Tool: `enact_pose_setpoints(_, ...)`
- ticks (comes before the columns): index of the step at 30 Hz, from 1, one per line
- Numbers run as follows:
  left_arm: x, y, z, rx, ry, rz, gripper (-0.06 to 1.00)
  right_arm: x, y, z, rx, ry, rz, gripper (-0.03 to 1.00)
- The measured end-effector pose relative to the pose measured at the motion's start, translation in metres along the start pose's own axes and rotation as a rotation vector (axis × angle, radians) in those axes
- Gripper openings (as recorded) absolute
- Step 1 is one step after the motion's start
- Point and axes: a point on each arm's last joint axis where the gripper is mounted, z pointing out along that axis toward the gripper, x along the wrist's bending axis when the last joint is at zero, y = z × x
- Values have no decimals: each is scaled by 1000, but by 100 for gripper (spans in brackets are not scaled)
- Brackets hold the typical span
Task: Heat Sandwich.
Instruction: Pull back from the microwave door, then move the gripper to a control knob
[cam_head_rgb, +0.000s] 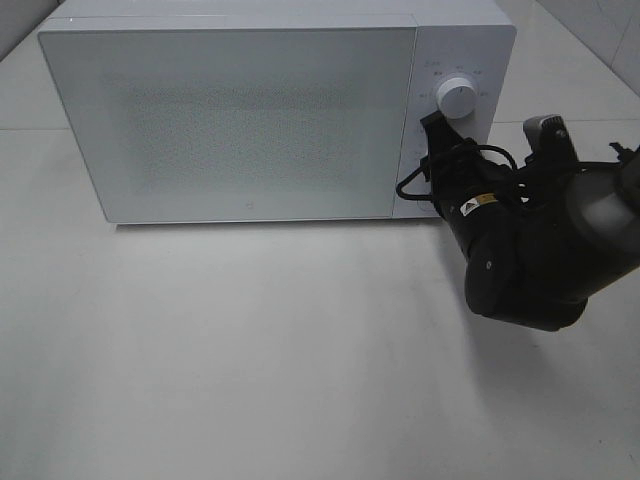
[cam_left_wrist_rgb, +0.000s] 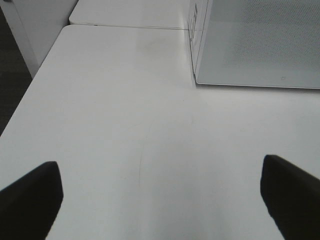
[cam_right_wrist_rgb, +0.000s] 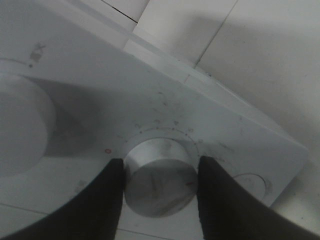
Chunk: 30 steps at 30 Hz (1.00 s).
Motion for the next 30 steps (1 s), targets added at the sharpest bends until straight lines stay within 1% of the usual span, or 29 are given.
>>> enact_pose_setpoints(1, 0, 0, 0, 0, 0, 0, 99, 0, 0, 0, 0, 0, 0, 43)
enact_pose_setpoints(2, 0, 0, 0, 0, 0, 0, 99, 0, 0, 0, -1, -1, 29, 43)
enact_pose_setpoints(5, 0, 0, 0, 0, 0, 0, 99, 0, 0, 0, -4, -3, 170, 43)
enact_pose_setpoints(6, 0, 0, 0, 0, 0, 0, 99, 0, 0, 0, -4, -3, 170, 43)
enact_pose_setpoints(7, 0, 0, 0, 0, 0, 0, 99, 0, 0, 0, -5, -4, 197, 43)
enact_pose_setpoints(10, 0, 0, 0, 0, 0, 0, 99, -1, 0, -1, -14, -10, 331, 43)
enact_pose_setpoints(11, 0, 0, 0, 0, 0, 0, 99, -1, 0, -1, -14, -10, 331, 43)
enact_pose_setpoints(13, 0, 0, 0, 0, 0, 0, 99, -1, 0, -1, -22, -15, 426, 43)
enact_pose_setpoints(15, 0, 0, 0, 0, 0, 0, 99, -1, 0, -1, -24, -17, 486, 43)
enact_pose_setpoints(17, 0, 0, 0, 0, 0, 0, 99, -1, 0, -1, -24, -17, 508, 43)
enact_pose_setpoints(18, 0, 0, 0, 0, 0, 0, 99, -1, 0, -1, -26, -16, 563, 43)
enact_pose_setpoints(20, 0, 0, 0, 0, 0, 0, 99, -1, 0, -1, -26, -17, 620, 43)
enact_pose_setpoints(24, 0, 0, 0, 0, 0, 0, 99, -1, 0, -1, -25, -18, 672, 43)
enact_pose_setpoints(30, 0, 0, 0, 0, 0, 0, 99, -1, 0, -1, -24, -18, 661, 43)
